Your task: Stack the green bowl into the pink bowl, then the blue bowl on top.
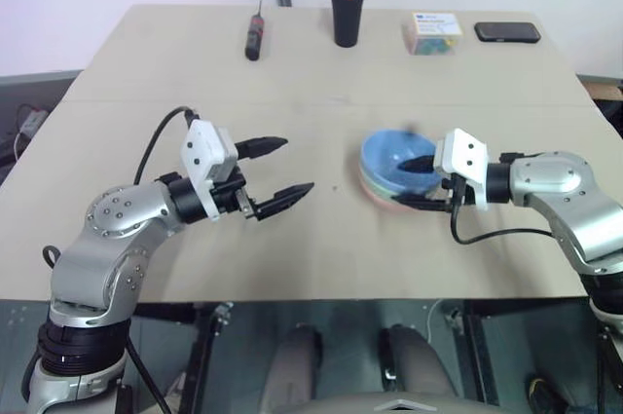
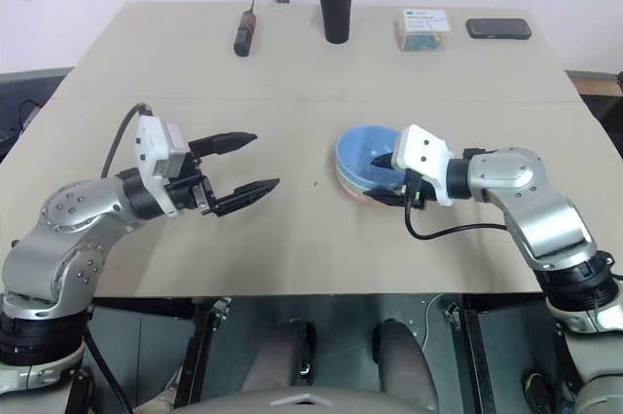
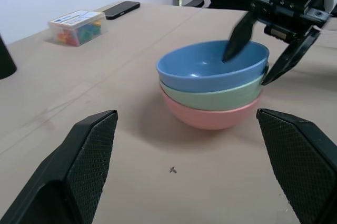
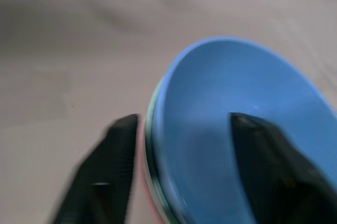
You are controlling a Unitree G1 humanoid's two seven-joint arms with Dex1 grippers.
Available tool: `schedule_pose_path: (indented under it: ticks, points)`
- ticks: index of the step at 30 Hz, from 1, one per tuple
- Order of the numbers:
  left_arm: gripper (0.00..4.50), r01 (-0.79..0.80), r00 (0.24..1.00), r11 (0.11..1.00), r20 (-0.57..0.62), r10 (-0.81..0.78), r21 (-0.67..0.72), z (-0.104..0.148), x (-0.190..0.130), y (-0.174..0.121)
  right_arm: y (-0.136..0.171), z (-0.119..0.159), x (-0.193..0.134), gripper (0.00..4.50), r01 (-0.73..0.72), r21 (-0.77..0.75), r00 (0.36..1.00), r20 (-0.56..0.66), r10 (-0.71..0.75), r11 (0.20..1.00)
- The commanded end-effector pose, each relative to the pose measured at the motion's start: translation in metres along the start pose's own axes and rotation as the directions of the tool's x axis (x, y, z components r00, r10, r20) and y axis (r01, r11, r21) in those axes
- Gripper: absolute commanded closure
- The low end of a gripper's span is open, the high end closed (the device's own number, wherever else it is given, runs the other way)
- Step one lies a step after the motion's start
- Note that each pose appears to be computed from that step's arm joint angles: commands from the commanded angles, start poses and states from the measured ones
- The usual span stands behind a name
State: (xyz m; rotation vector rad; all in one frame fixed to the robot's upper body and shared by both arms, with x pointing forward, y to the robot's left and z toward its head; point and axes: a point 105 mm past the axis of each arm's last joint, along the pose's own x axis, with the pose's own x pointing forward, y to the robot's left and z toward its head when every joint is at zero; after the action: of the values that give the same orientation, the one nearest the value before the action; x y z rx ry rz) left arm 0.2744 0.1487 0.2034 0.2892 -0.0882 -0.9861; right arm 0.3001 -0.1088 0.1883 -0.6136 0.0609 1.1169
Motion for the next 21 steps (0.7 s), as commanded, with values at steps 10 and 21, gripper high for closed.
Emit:
schedule_pose_path:
  ticks: [10,21]
  points:
    - [0.00,-0.075,0.996,0.997,0.039,0.075,0.015,-0.007,-0.022,0.000,0.014,-0.020,-0.088,0.06,0.243,0.219,0.967,0.016,-0.252,0.945]
    - [0.00,-0.026,0.999,0.996,-0.047,0.022,-0.087,-0.007,-0.060,-0.010,0.023,-0.031,-0.136,0.06,0.283,0.187,0.959,-0.089,-0.271,0.941]
